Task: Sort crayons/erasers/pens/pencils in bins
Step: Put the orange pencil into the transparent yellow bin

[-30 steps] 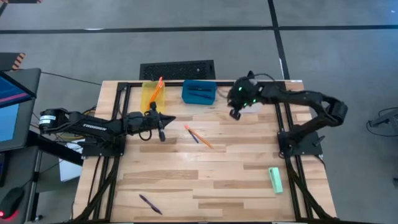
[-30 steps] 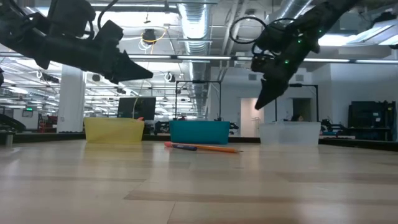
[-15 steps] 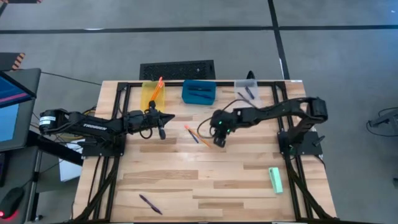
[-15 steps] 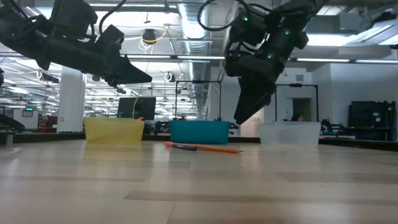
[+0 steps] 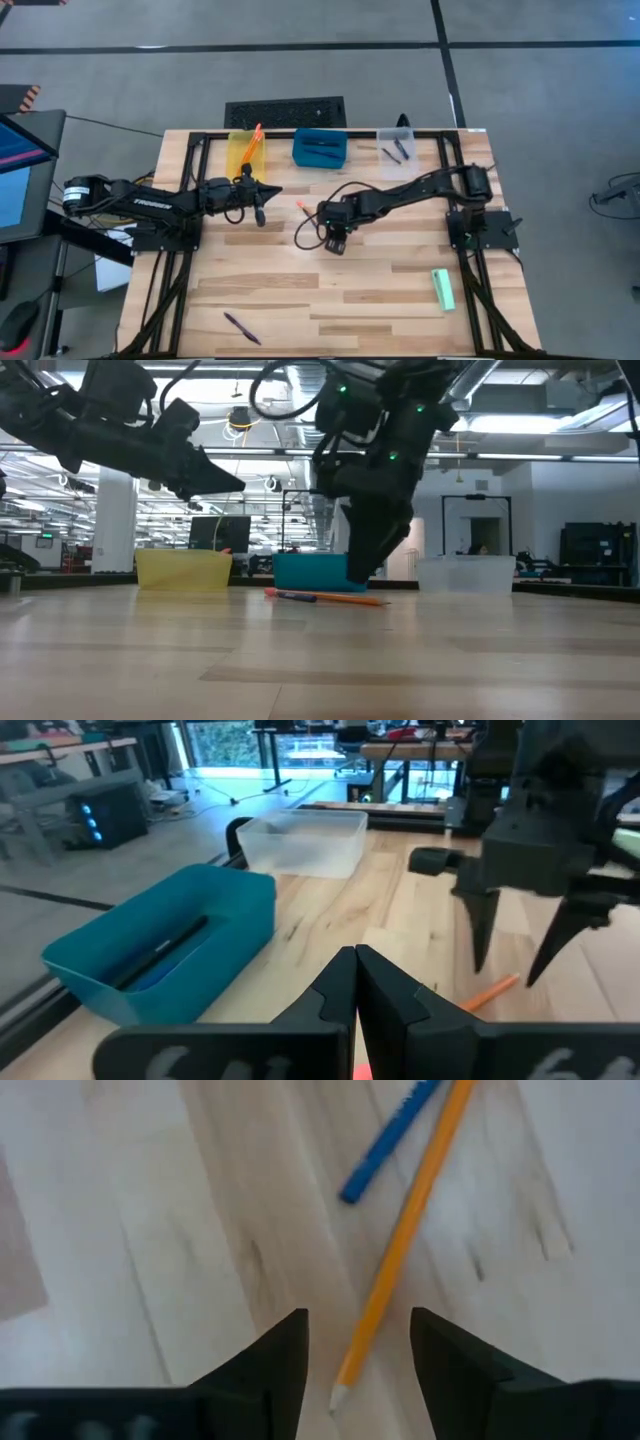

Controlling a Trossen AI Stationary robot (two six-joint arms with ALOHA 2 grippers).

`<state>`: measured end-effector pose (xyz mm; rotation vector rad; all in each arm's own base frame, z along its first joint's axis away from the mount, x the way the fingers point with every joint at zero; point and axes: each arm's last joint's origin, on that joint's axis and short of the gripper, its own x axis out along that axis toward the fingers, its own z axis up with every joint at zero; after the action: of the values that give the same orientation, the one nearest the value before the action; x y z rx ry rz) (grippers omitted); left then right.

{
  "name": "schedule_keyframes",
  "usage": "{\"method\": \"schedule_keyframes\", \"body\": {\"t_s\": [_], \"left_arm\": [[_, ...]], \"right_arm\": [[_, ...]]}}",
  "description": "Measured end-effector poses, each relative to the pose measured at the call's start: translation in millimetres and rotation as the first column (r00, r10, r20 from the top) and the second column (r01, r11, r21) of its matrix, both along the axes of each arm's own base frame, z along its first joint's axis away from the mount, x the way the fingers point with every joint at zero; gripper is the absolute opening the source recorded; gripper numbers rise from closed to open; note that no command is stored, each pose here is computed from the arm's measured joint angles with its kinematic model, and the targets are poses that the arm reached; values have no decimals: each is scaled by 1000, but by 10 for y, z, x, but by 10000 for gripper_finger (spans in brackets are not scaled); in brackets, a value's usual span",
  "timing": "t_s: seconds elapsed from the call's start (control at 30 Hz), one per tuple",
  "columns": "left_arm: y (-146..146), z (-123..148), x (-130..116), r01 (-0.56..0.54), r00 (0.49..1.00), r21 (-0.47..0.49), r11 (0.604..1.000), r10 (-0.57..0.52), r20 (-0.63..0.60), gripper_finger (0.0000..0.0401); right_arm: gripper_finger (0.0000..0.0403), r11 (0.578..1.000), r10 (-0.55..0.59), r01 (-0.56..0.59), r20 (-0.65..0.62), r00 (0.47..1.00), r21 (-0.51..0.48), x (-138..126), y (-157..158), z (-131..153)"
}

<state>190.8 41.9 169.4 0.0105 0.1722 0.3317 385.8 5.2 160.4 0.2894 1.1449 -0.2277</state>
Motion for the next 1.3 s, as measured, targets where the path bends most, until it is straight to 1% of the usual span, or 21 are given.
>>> {"method": "schedule_keyframes", "body": {"t_s": [0.1,0.27,0.33,0.4,0.57,0.6,0.7,0.87,1.0,1.13,1.23,1.3], "left_arm": [[-6,-1,1,4,1000,-1,1000,-4,-1,0],[-12,-11,1,8,1000,-4,1000,-8,-9,0],[-12,-14,0,8,1000,-5,1000,-8,-13,0],[-12,-17,0,7,1000,-5,1000,-7,-15,0],[-12,-24,-2,7,1000,-6,1000,-7,-23,0],[-12,-27,-2,6,1000,-7,1000,-7,-26,0],[-12,-30,-3,6,1000,-9,1000,-6,-29,0],[-13,-36,-4,2,1000,-33,999,-3,-27,0],[-13,-53,-8,-3,999,-51,999,1,-39,0],[-13,-58,-9,-6,999,-52,999,3,-45,0],[-5,-58,-12,-35,999,-59,998,33,-42,0],[-3,-58,-13,-43,998,-62,997,40,-40,0]], "right_arm": [[181,1000,-4,4,0,1000,-4,77,-7,-11],[180,999,-44,44,-55,997,-7,97,-22,-125],[178,998,-63,63,-43,997,-3,124,-21,-148],[174,997,-79,78,-59,995,-13,116,-27,-187],[159,988,-144,138,-82,986,-75,126,-42,-286],[154,986,-149,141,-97,984,-83,128,-43,-333],[137,985,-153,142,-120,981,-94,109,-52,-353],[99,986,-147,137,-108,983,-95,110,-56,-333],[63,989,-110,99,-105,988,-106,118,-61,-339],[30,991,-88,73,-133,987,-114,103,-107,-359],[11,992,-54,35,-151,987,-125,89,-128,-354],[6,991,-30,9,-159,987,-132,78,-131,-339]]}}
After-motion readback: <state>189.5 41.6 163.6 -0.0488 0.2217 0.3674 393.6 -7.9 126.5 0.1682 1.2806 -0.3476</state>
